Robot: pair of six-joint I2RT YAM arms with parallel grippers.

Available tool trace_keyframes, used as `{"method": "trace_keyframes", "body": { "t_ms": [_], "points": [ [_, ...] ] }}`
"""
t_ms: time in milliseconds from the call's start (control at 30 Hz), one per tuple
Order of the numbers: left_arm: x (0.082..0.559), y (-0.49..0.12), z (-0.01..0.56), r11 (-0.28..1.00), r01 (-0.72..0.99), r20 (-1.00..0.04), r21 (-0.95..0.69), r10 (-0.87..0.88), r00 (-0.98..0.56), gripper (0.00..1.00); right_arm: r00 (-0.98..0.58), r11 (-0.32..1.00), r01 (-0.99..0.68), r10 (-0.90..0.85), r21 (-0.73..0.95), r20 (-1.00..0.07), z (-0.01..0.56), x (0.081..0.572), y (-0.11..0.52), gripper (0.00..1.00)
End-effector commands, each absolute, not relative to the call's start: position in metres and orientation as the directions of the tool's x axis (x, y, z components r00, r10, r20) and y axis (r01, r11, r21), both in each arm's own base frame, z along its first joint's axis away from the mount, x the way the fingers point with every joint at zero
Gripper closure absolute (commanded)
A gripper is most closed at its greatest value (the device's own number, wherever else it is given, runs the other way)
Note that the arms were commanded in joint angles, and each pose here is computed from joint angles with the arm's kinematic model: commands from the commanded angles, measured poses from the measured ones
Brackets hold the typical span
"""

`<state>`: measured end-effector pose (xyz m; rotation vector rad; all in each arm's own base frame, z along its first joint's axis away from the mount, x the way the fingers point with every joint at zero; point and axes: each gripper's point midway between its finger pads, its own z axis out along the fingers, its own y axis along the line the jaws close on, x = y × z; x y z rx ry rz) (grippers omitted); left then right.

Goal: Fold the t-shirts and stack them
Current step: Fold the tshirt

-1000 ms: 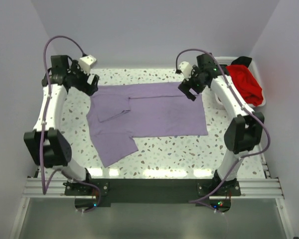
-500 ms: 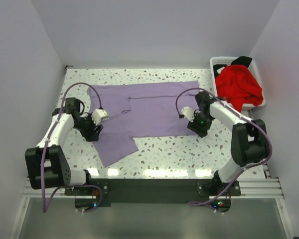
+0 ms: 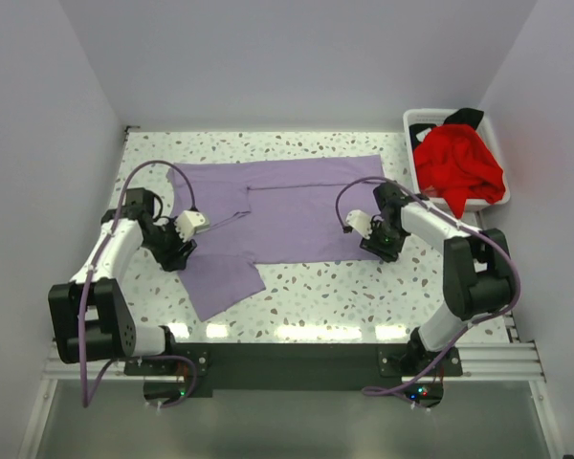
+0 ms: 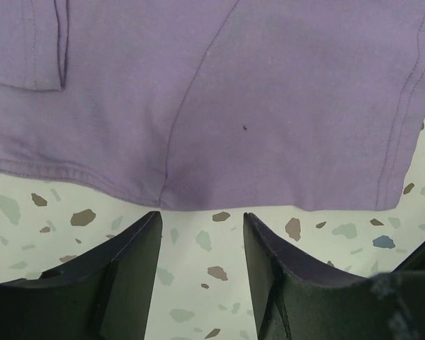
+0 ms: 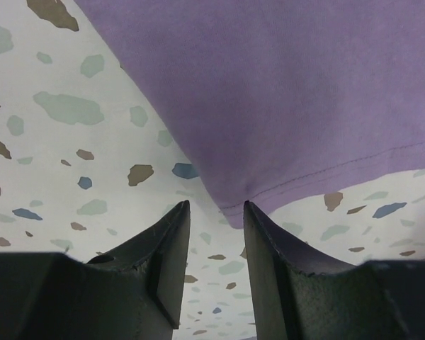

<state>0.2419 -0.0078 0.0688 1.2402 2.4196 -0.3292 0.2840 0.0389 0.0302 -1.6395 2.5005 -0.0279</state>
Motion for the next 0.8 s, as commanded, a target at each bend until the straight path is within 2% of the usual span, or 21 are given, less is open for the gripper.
{"method": "trace_keyframes", "body": {
  "t_ms": [0,200,400,500,533,767],
  "points": [
    [0.254,-0.006,0.069,0.577,0.817,-0.47,0.007,0.723,-0.506,0.46,-0.356,0.37,-0.918,-0.927,-0.142,-0.114,0.028,0.291,0.037,0.6],
    [0.256,-0.002,0.059,0.574,0.818,-0.456,0.027,0.736,-0.501,0.46,-0.354,0.366,-0.919,-0.93,-0.144,-0.102,0.012,0.294,0.036,0.62],
    [0.252,0.003,0.053,0.536,0.842,-0.433,0.053,0.772,-0.464,0.46,-0.33,0.339,-0.928,-0.941,-0.157,-0.077,0.005,0.292,0.031,0.74],
    [0.25,0.001,0.054,0.504,0.861,-0.442,0.067,0.789,-0.428,0.49,-0.327,0.334,-0.929,-0.942,-0.159,-0.069,0.004,0.291,0.029,0.91],
    [0.252,0.001,0.057,0.497,0.863,-0.448,0.091,0.794,-0.41,0.49,-0.33,0.337,-0.928,-0.941,-0.161,-0.069,0.005,0.293,0.029,1.0],
    [0.25,-0.002,0.052,0.431,0.894,-0.426,0.124,0.837,-0.345,0.53,-0.361,0.372,-0.914,-0.928,-0.161,-0.095,0.015,0.3,0.035,1.0]
  ]
}}
